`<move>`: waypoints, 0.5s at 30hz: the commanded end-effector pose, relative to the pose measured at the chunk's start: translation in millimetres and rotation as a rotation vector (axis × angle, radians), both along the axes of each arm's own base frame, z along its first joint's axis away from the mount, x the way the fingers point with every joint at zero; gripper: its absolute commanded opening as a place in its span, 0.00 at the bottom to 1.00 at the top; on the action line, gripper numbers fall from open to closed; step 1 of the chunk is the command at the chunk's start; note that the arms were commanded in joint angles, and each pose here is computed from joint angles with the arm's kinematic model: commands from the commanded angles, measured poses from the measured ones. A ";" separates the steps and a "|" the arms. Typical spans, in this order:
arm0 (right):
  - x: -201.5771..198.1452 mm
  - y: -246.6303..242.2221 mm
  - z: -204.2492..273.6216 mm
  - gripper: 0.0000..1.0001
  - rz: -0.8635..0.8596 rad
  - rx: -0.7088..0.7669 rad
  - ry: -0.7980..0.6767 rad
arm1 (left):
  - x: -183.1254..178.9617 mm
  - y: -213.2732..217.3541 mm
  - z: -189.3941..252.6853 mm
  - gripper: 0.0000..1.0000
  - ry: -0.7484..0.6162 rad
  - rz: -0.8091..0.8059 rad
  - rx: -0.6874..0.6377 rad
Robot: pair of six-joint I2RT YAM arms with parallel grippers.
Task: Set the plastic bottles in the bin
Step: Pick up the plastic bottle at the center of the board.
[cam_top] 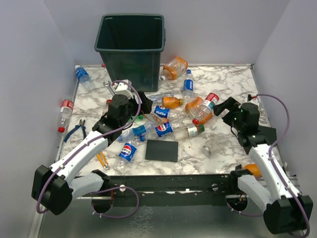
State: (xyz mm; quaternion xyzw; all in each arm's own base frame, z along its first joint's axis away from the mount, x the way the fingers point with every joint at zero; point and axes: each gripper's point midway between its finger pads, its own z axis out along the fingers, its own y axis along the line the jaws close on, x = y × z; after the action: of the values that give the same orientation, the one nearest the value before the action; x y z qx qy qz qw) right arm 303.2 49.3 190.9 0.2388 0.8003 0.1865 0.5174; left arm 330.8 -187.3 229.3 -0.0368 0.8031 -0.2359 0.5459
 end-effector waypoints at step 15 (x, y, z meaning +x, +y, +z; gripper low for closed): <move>114.4 11.1 -42.6 1.00 -0.082 0.117 0.054 | -10.5 -19.3 17.9 0.99 -0.065 -0.126 -0.067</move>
State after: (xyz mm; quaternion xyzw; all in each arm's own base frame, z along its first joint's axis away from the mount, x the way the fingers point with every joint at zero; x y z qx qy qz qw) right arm 381.6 63.0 124.6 0.2930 0.8207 0.1937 0.4507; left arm 323.7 -202.3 245.9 -0.0093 0.7822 -0.2844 0.5543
